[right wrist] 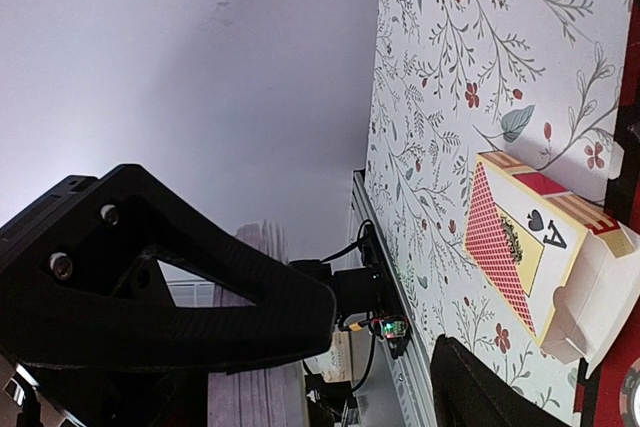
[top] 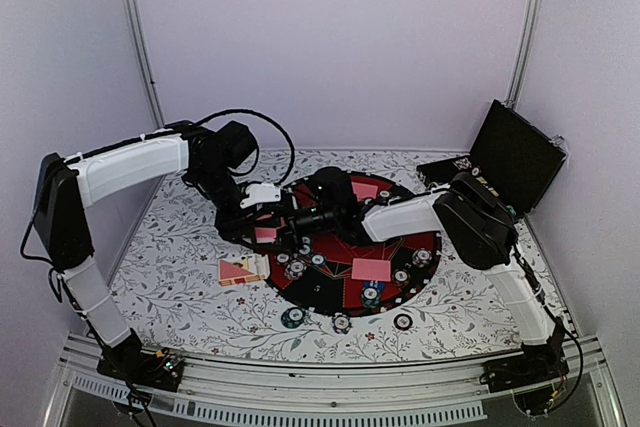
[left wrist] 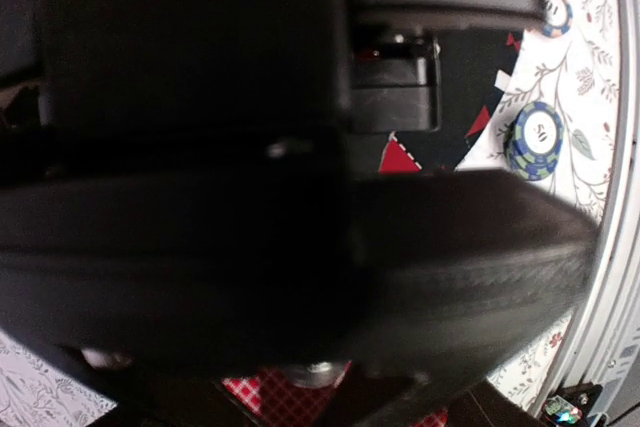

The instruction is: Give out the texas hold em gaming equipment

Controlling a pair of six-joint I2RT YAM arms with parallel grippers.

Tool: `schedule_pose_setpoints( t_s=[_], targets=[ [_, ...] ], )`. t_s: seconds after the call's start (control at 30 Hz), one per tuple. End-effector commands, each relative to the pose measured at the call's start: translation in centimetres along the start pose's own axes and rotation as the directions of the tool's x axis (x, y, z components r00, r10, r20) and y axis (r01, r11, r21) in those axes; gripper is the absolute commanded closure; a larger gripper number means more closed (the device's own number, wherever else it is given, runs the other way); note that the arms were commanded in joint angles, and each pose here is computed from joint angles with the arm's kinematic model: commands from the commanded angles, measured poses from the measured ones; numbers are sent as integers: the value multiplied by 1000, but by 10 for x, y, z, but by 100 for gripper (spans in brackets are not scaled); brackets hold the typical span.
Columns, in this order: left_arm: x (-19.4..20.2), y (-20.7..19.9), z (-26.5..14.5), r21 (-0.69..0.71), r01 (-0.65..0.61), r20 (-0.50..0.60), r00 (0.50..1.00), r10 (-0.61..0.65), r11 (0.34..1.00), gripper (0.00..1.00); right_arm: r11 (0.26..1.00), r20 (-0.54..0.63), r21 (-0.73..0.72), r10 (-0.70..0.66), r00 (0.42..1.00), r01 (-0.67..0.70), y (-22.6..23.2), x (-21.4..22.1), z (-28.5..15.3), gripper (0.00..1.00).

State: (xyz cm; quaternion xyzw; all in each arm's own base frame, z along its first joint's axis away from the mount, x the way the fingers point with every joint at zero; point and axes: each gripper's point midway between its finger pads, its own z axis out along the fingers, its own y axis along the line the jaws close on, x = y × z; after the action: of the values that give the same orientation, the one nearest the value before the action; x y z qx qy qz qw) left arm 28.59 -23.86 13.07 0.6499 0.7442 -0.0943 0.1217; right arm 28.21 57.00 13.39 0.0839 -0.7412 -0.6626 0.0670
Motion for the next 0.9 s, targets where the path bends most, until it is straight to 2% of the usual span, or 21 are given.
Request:
schedule_pose_setpoints(
  t_s=[0.0,0.13,0.7,0.87],
  targets=[
    [-11,1,-7,-15,-16,29,999,16,1000,82,1000,8,8,16,1000,-16,-14,0,-1,29],
    [-10,1,-9,-18,-17,27,999,17,1000,82,999,36,18,26,999,-27,-20,-2,-12,34],
    [-3,1,-6,-22,-17,5,1000,17,1000,83,1000,83,17,-9,996,7,-1,-2,-45,39],
    [-1,1,-3,-23,-14,-1,1000,14,1000,83,1000,95,17,-18,995,17,5,-1,-54,45]
  ],
)
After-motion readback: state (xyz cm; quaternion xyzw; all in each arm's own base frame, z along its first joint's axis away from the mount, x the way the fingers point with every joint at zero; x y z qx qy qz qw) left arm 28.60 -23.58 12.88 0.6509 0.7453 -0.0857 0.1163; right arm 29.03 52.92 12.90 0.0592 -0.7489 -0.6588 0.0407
